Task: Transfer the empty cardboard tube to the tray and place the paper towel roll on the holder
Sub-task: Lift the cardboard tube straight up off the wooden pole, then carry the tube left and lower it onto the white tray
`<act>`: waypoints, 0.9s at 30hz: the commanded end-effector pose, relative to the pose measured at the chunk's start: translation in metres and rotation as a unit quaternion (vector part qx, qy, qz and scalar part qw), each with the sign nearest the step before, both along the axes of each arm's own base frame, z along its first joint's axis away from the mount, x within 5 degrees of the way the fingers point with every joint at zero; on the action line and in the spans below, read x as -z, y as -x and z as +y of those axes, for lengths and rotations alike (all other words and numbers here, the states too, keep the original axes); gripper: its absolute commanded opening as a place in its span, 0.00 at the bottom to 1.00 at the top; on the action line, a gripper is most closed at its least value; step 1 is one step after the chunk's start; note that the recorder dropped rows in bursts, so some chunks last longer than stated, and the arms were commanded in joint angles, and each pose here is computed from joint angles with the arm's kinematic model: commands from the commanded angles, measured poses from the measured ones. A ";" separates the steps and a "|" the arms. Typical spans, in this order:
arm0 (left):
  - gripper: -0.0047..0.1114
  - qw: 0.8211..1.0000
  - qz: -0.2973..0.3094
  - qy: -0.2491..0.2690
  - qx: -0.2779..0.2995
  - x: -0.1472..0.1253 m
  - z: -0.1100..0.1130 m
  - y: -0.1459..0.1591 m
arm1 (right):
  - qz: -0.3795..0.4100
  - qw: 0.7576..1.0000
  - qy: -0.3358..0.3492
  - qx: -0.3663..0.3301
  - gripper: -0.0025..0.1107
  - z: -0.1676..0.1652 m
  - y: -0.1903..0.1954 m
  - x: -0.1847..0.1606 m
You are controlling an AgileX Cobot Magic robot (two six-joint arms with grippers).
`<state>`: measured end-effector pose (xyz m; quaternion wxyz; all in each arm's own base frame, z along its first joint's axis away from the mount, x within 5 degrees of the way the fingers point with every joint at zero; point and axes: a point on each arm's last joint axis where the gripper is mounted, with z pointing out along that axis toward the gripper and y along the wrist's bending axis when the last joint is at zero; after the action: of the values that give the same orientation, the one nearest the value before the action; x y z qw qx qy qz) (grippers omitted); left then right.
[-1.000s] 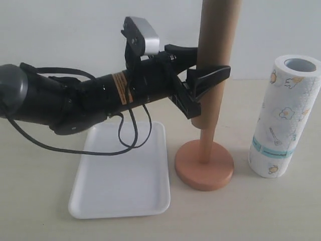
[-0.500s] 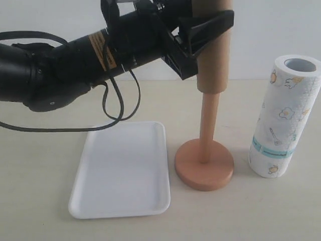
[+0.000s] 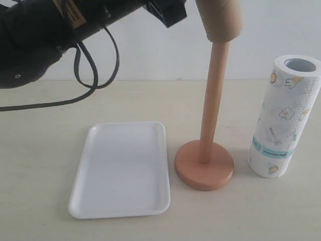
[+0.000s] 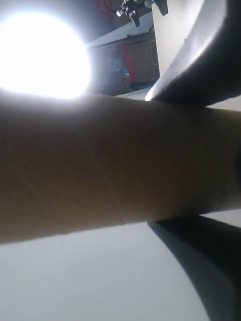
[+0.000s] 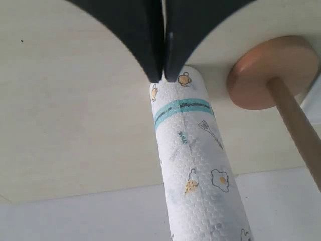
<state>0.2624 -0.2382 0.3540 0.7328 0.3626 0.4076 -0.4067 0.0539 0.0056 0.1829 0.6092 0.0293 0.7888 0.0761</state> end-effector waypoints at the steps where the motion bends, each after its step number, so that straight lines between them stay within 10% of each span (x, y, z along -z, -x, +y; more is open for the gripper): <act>1: 0.08 1.000 0.000 0.018 0.000 -0.019 0.006 0.009 | -0.008 1.000 0.002 0.001 0.02 0.000 0.000 -0.001; 18: 0.08 0.986 0.071 -0.054 -0.144 -0.070 0.053 0.041 | -0.006 1.000 0.002 0.001 0.02 0.000 0.000 -0.001; 27: 0.08 0.916 0.233 -0.115 -0.305 -0.060 0.090 0.039 | -0.005 1.000 0.001 0.001 0.02 0.000 0.000 -0.001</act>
<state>0.2214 -0.1589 0.4204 0.6934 0.2441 0.6405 -0.2222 0.0539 0.0056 0.1829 0.6092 0.0293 0.7888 0.0761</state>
